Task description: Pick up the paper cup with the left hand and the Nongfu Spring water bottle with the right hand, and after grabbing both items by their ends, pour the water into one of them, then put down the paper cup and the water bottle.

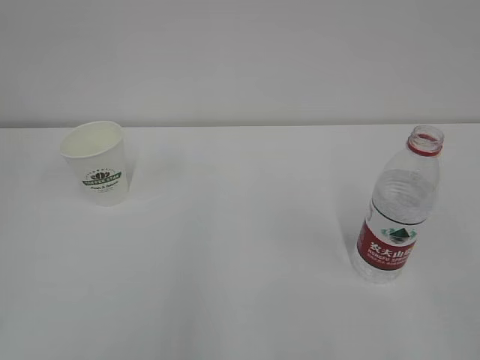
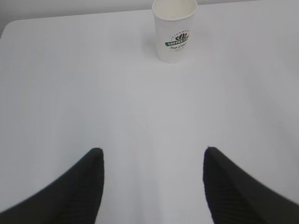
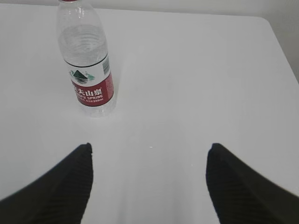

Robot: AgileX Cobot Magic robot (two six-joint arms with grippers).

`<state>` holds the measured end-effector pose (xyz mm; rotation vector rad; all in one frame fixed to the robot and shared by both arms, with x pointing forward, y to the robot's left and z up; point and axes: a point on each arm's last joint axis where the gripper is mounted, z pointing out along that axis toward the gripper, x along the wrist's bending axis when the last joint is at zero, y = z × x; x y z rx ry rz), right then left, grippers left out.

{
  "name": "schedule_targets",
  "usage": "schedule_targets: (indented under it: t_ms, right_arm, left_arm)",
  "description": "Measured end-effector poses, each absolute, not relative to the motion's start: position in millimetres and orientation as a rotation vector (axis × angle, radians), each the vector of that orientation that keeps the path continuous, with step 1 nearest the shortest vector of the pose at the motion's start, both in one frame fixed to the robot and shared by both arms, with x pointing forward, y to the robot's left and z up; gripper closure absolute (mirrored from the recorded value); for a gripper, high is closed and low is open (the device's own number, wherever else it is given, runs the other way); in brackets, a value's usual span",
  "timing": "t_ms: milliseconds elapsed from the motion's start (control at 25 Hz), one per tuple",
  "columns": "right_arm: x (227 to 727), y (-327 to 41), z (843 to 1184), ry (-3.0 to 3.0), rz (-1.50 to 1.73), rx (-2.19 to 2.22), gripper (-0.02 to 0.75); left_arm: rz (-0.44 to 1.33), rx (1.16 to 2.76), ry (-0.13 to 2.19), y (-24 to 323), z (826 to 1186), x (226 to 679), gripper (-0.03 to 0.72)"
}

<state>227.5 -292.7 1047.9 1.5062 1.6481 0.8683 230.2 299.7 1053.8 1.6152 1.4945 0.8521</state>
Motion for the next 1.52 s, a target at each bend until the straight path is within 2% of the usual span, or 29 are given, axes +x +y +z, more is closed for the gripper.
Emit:
schedule_targets:
  t_ms: [1520]
  right_arm:
    - [227.5,-292.7,1047.9,1.648,0.868,1.506,0.169]
  left_arm:
    - [0.85,1.615,1.494,299.6,1053.8,230.2,0.221]
